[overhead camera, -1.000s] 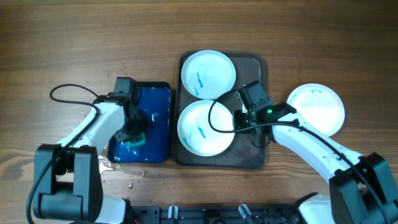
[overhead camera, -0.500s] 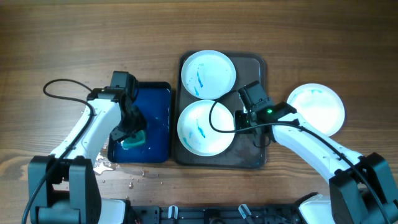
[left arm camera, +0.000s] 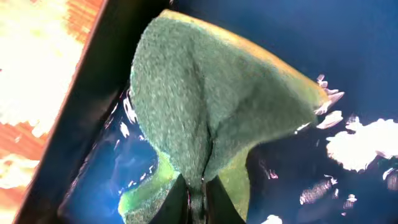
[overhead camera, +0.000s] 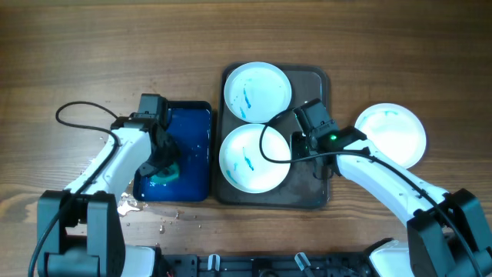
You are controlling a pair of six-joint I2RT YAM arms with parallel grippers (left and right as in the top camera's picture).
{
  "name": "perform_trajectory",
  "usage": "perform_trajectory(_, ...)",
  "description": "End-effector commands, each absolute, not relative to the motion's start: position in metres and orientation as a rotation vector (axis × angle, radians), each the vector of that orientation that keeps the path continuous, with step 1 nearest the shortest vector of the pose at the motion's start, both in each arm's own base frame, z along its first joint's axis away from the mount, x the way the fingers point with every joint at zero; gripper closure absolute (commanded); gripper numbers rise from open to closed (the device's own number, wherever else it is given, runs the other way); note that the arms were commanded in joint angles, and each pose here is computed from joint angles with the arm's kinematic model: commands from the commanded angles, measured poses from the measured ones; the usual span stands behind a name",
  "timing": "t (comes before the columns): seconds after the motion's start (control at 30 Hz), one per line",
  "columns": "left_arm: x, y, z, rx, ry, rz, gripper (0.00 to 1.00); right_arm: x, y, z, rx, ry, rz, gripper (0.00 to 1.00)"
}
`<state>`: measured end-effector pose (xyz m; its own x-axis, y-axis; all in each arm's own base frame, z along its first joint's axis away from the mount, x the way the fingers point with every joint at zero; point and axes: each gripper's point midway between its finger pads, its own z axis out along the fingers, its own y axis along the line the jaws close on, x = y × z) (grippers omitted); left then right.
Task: Clean dirty plates on tray and stack at the side
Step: 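Grasp the green sponge with the left gripper and lift it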
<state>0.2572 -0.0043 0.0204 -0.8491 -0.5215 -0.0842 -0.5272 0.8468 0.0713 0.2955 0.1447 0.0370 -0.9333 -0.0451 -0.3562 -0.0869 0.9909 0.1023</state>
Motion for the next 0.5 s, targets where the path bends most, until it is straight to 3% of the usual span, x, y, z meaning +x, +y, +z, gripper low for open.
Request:
perform_trajectory(0.0, 0.278, -0.007, 0.059, -0.797, 2.908, 0.094, 0.96, 0.296, 0.162, 0.038, -0.266, 2.768, 0.268, 0.53)
perform_trajectory(0.27, 0.287, -0.028, 0.118, -0.661, 2.832, -0.133, 0.96, 0.281, 0.178, 0.004, -0.308, 2.885, 0.393, 0.71)
perform_trajectory(0.43, 0.283, -0.051, 0.131, -0.576, 2.824, -0.253, 0.96, 0.28, 0.174, -0.011, -0.289, 2.923, 0.349, 0.96)
perform_trajectory(0.47, 0.283, -0.056, 0.131, -0.553, 2.829, -0.261, 0.96, 0.281, 0.172, -0.011, -0.267, 2.921, 0.335, 0.96)
